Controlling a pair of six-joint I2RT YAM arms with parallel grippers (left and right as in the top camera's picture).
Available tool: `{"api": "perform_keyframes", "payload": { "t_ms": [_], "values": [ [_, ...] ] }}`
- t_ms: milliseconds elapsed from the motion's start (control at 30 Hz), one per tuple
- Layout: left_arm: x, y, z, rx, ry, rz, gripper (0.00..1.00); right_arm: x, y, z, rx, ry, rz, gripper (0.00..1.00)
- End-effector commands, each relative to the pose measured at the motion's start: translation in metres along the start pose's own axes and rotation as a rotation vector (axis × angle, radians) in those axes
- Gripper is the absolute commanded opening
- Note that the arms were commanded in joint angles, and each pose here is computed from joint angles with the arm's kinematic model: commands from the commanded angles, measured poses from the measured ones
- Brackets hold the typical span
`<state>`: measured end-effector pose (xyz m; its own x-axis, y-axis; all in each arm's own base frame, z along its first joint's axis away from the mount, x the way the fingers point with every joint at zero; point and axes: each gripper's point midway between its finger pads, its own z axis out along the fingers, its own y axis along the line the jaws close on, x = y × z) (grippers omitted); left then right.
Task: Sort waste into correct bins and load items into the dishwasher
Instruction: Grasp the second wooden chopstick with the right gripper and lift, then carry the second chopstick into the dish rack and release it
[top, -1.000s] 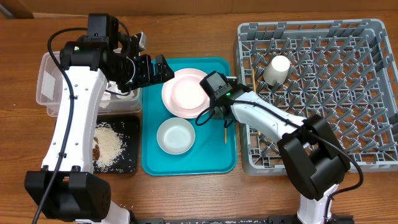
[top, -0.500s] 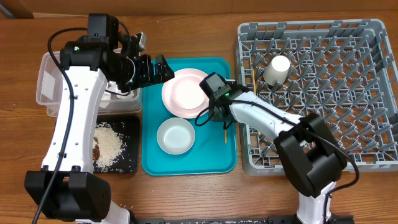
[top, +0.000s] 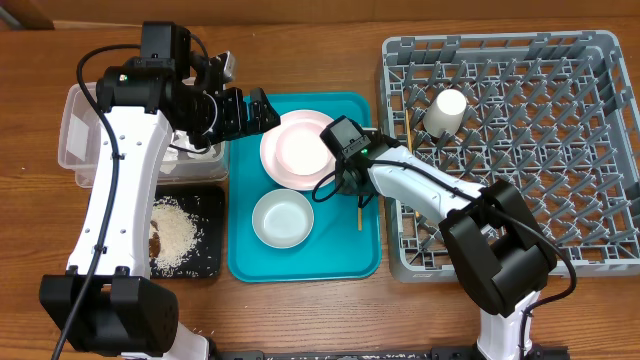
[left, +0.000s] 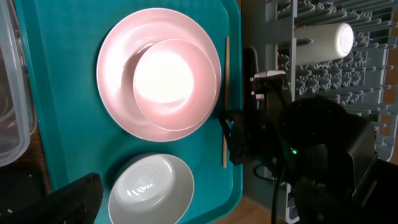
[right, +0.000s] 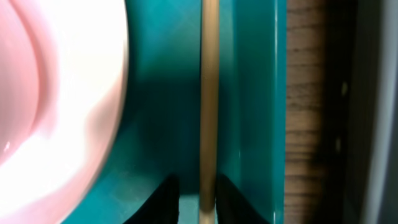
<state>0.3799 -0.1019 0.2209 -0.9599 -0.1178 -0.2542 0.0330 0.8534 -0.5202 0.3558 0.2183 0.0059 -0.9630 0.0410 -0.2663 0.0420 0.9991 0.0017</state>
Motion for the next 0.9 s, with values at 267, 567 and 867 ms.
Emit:
{"api": "perform_keyframes", "payload": {
  "t_ms": [267,567,867],
  "values": [
    [-0.002,0.000,0.000,-0.004,-0.004,-0.007,1.00,-0.006,0.007,-0.008,-0.008,-0.002,-0.009,0.08],
    [-0.002,0.000,0.001,-0.004,-0.004,-0.006,1.00,-0.028,0.012,-0.058,-0.080,-0.109,-0.039,0.05],
    [-0.002,0.000,0.000,-0.004,-0.004,-0.007,1.00,-0.042,0.006,-0.115,-0.128,-0.216,-0.068,0.04]
  ]
}}
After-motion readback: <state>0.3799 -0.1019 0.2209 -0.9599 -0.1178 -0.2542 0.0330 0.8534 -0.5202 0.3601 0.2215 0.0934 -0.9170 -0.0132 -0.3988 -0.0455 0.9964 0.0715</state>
